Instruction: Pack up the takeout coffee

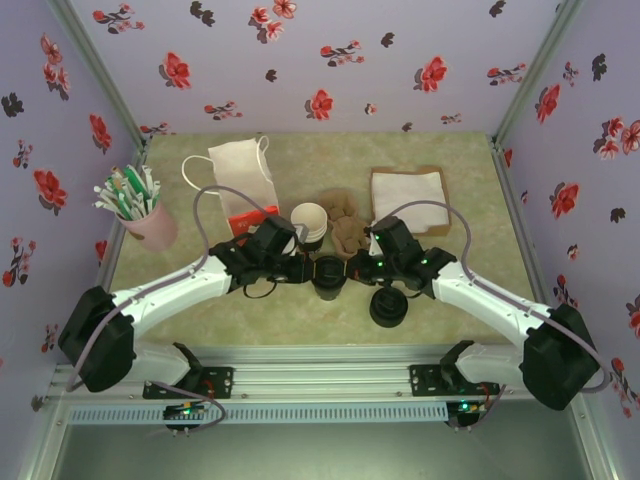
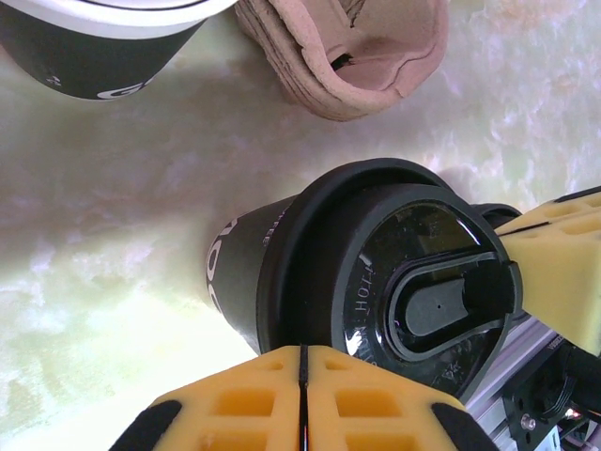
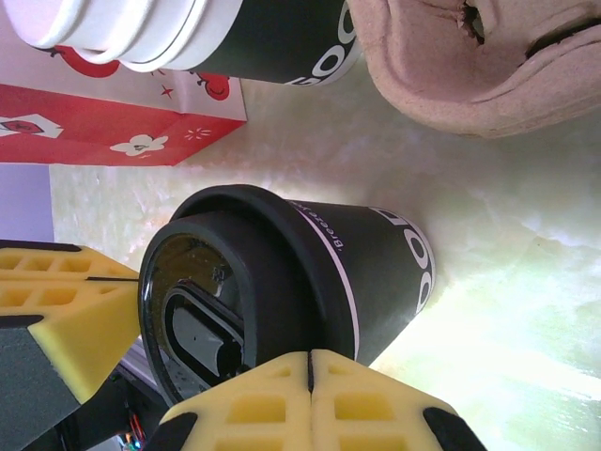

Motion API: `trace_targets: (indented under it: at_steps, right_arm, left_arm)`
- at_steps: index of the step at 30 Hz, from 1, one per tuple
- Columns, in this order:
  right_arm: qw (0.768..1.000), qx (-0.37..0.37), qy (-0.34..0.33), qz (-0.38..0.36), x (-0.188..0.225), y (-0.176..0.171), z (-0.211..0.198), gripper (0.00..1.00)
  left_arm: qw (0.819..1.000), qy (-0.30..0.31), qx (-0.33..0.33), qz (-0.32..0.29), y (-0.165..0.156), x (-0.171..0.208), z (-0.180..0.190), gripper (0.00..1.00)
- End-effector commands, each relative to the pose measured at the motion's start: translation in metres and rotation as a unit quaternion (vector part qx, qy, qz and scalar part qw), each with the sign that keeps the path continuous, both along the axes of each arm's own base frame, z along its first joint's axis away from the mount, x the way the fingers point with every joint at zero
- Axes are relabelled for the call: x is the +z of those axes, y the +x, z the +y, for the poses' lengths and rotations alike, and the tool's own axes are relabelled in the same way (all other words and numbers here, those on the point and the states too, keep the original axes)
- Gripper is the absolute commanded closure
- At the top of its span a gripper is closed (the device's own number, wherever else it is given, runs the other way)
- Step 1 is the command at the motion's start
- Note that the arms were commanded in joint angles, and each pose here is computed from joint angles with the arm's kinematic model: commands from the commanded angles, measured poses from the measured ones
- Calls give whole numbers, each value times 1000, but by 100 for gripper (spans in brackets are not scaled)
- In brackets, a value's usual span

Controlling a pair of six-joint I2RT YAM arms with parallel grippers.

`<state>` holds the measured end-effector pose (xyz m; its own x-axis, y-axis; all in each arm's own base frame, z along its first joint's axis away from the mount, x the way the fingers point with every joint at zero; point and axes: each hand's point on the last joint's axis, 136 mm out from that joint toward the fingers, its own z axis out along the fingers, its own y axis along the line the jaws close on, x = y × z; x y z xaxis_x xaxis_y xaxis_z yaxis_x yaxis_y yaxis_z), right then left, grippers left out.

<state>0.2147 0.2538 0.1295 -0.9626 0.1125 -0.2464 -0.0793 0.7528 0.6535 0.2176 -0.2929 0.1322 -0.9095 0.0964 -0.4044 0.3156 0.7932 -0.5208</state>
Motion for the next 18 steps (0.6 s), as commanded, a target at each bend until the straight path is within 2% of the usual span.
trace_targets:
  at_steps: [1, 12, 15, 18]
  right_arm:
    - [999, 11, -47, 15, -5, -14, -11, 100]
    - [997, 1, -42, -62, 61, -16, -28, 84]
    - [995, -7, -47, -83, 76, -19, -39, 76]
    - [994, -10, -50, -101, 91, -24, -49, 64]
  left_arm:
    - [1000, -7, 4, 11, -7, 5, 5, 91]
    - [999, -44, 3, -19, -14, 59, 11, 82]
    - [998, -60, -4, -30, -20, 79, 12, 73]
    - [996, -78, -17, -50, -30, 102, 13, 58]
